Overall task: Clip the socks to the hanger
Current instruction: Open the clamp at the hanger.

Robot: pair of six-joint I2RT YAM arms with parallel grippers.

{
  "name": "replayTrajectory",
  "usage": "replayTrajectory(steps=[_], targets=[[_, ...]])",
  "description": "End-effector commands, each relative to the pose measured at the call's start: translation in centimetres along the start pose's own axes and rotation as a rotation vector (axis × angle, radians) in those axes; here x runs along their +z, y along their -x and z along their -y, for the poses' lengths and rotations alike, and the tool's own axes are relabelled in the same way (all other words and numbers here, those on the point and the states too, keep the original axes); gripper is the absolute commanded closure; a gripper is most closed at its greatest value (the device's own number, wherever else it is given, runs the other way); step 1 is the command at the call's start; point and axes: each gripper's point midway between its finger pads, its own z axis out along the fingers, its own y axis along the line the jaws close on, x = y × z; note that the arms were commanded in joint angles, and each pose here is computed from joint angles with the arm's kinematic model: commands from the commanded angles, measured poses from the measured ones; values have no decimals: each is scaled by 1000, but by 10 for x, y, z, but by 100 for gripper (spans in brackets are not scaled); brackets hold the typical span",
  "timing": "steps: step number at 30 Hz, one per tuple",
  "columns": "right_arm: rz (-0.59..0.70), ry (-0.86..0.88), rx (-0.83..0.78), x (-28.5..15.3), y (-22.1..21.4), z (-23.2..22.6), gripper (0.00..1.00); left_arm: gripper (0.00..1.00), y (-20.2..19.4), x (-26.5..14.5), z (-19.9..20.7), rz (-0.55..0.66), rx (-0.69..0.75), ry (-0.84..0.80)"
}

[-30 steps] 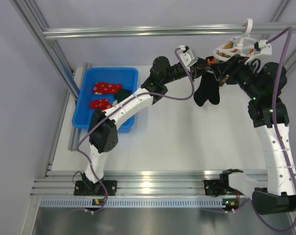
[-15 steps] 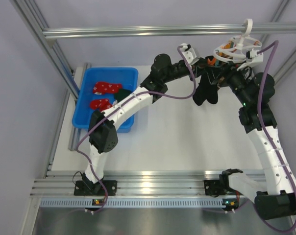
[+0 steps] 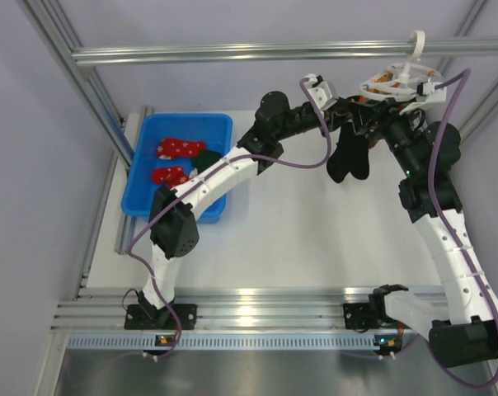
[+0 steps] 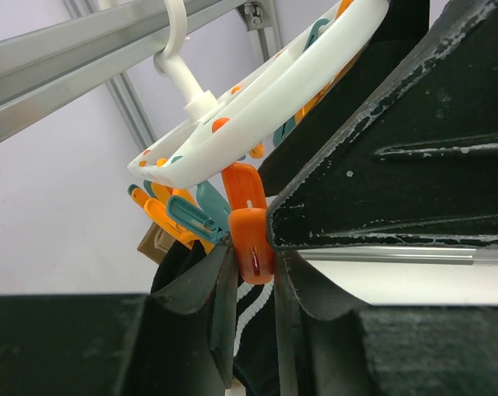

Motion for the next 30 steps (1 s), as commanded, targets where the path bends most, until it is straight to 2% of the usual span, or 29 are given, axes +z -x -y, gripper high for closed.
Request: replayTrajectory(steps=[1,3,6,7,9,10,12,13,14,17,25,30], targets=[[120,77,-85,15,32,-18,44,96,31,9,50,44,17,-168],[110,72,-97,16,28,-17,45,95,31,9,54,40,14,-179],[102,52,-99,18,25,-13,55,93,30,9,58,35,16,-191],[103,36,-99,18,25,-9,62,92,30,9,58,32,15,-195],[105,30,-97,18,26,-9,71,88,29,8,60,28,9,-200],[103,31,-92,18,26,-9,80,84,28,8,61,24,7,-204],[102,32,-78,18,27,-10,91,78,27,7,62,21,2,-204],[104,31,-71,18,28,-11,100,73,26,7,62,16,-2,-203],[105,34,-55,17,29,-12,100,64,25,6,62,14,-2,-200],[102,42,-18,16,31,-16,100,54,24,3,62,9,2,-192],[109,58,86,14,38,-23,100,50,24,3,50,36,-19,-121],[124,54,97,11,45,-23,100,52,28,-2,32,85,-100,-30]])
